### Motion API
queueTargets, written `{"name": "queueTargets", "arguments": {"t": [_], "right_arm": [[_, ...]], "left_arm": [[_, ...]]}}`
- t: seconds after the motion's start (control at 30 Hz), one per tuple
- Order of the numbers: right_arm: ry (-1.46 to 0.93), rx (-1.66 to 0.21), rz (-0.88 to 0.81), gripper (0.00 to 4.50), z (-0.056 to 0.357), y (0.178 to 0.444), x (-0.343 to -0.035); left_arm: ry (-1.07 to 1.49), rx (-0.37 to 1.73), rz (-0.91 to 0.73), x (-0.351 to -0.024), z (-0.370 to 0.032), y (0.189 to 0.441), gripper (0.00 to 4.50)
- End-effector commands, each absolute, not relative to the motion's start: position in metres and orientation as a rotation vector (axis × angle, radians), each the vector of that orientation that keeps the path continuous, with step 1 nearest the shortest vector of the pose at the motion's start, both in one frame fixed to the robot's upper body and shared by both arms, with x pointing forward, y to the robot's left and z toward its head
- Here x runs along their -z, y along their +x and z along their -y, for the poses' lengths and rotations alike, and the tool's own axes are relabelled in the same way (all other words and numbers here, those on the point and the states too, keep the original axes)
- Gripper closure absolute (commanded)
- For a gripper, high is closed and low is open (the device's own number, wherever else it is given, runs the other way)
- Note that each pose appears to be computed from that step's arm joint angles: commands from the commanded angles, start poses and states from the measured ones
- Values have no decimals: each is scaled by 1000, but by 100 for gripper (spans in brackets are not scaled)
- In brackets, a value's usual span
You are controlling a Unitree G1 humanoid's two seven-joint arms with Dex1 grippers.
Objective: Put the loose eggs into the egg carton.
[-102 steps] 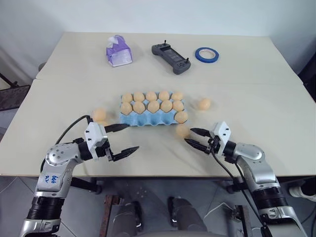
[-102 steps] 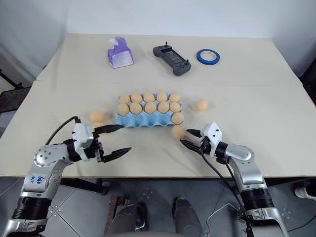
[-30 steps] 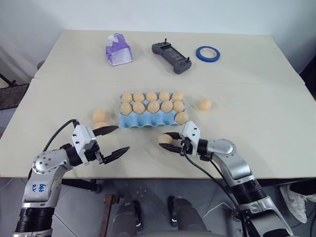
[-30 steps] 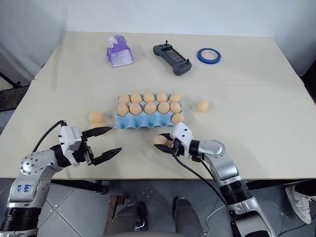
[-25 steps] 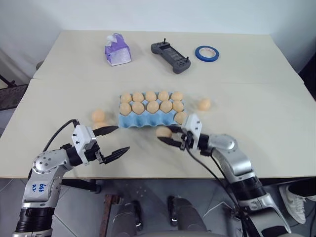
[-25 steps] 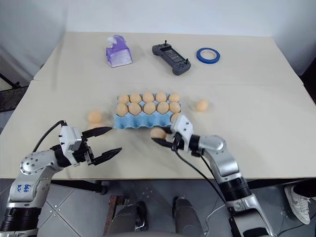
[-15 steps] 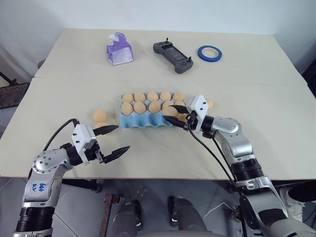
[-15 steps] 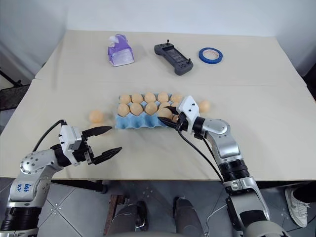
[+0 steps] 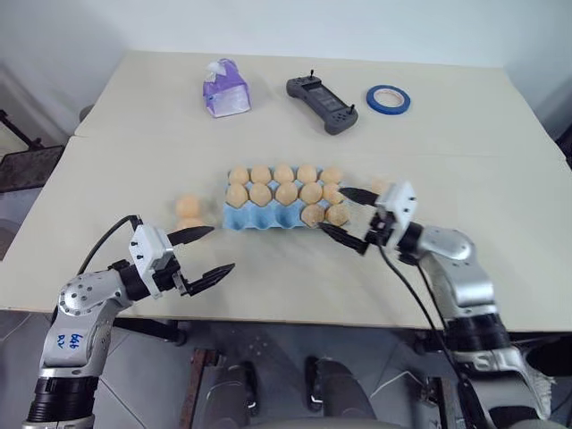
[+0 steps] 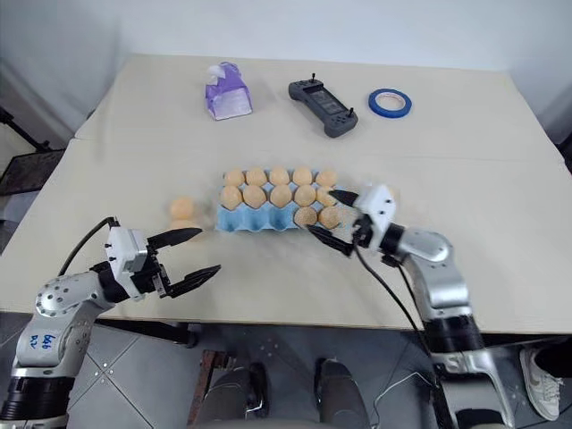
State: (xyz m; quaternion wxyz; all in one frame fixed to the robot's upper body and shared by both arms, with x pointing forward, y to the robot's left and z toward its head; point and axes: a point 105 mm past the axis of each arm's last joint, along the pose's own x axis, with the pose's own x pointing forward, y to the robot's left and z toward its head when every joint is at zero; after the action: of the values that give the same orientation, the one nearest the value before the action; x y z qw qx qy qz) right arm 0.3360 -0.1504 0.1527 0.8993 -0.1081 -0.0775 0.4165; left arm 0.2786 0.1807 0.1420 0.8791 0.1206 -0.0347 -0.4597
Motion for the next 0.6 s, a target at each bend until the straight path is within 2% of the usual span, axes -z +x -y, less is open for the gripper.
{"name": "queueTargets", "arguments": {"t": [0.03,0.13,0.3,0.47,0.6], "right_arm": [[-209,-698,205,8,192,327,-161],[-193,-565,180,8,221,323,-149],[-185,-447,130,8,246,320,-125],[-183,-469,132,8,240,325,-122],[-171,-503,149,8,224,348,-134]], "left_arm": [[248,1018,140,-159,-165,278,0],[231,1049,146,-159,-158,280,0],[226,1075,143,-158,-152,286,0],[230,1091,140,-158,-150,288,0],[223,1068,147,-158,-152,288,0]]}}
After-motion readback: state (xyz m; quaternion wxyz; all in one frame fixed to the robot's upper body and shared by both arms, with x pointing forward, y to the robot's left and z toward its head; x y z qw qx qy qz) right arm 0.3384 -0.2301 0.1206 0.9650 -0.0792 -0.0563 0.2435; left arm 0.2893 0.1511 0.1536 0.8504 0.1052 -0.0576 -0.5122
